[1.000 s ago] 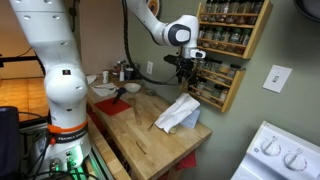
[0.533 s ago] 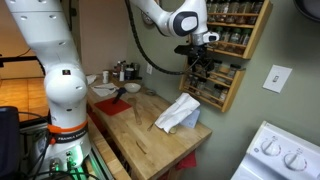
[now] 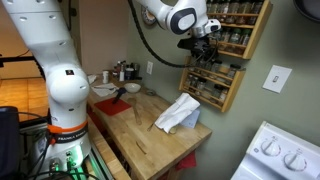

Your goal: Pick up the third spice bottle on the top shelf of the bottom spice rack and move it one bottle to the right

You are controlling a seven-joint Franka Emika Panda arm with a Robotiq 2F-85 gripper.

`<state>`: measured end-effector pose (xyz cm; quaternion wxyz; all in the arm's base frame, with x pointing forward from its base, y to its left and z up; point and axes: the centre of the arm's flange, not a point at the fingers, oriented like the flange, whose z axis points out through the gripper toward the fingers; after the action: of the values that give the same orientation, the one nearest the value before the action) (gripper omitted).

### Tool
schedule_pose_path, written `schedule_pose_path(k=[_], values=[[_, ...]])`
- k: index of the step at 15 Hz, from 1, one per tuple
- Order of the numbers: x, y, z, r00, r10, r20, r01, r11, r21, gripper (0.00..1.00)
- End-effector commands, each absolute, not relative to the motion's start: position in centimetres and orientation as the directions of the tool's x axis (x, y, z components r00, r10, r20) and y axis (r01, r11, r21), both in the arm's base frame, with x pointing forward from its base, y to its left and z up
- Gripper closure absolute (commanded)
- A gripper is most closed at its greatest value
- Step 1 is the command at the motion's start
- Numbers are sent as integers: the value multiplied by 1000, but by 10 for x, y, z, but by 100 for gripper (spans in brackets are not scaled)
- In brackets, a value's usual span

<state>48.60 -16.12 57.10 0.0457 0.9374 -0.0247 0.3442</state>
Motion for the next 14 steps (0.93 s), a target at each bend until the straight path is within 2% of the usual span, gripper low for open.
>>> schedule_pose_path(k=[1, 14], values=[[488, -168, 570, 730, -12, 684, -83, -994, 71, 0], [508, -155, 566, 647, -96, 756, -77, -995, -60, 0]])
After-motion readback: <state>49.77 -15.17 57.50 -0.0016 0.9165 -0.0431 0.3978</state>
